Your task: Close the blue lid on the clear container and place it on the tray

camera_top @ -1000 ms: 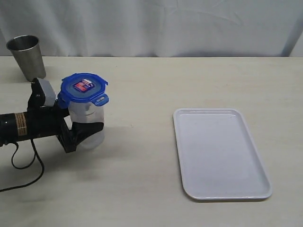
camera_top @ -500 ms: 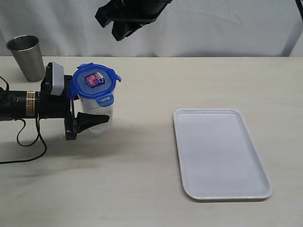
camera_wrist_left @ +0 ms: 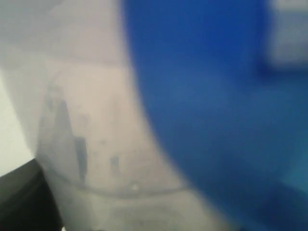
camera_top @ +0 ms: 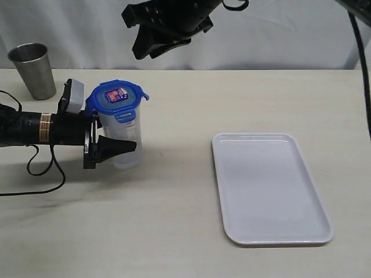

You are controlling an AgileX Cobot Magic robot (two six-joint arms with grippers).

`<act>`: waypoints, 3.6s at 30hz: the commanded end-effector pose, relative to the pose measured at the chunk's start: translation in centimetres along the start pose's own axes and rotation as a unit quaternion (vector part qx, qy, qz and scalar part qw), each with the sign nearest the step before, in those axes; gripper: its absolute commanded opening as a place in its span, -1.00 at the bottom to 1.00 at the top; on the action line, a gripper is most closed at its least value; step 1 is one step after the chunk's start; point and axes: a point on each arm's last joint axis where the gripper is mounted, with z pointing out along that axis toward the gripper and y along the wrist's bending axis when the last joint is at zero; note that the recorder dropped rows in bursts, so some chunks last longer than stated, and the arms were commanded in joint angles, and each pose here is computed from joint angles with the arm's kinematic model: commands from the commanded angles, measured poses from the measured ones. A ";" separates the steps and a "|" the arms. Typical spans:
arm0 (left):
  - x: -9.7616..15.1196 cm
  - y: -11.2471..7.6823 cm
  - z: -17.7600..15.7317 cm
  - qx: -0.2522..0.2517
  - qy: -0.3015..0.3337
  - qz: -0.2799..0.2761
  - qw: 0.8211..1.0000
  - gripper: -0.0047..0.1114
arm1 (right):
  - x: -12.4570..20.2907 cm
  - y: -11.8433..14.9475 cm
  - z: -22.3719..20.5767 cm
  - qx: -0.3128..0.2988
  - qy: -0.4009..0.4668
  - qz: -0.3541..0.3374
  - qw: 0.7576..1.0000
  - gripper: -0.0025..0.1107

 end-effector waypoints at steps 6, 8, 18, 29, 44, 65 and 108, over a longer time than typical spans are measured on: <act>0.6 -0.3 0.1 0.019 0.023 0.016 0.999 -0.92 | 1.1 -2.3 4.0 -0.026 0.041 0.025 0.999 -0.10; 0.6 -0.3 0.1 0.019 0.022 0.017 0.999 -0.92 | 1.1 -2.4 4.3 -0.026 0.044 0.023 0.998 0.01; 0.6 -0.3 0.1 0.019 0.022 0.017 0.999 -0.92 | 1.0 -1.8 4.3 -0.056 0.036 0.038 0.997 0.03; 0.5 -0.3 0.1 0.016 0.021 0.016 1.000 -0.92 | 2.4 0.0 6.5 -0.018 0.084 0.011 0.996 0.03; 0.5 -0.3 0.1 0.016 0.021 0.015 1.000 -0.92 | 3.0 -0.4 9.0 -0.060 0.099 0.038 0.993 -0.22; 0.5 -0.2 0.1 0.014 0.020 0.005 1.000 -0.92 | 6.7 -1.7 14.3 -0.148 0.152 0.057 0.976 -0.38; 0.5 -0.2 0.1 0.014 0.020 0.002 1.000 -0.92 | 5.3 10.1 5.3 0.089 0.124 -0.492 0.857 -0.21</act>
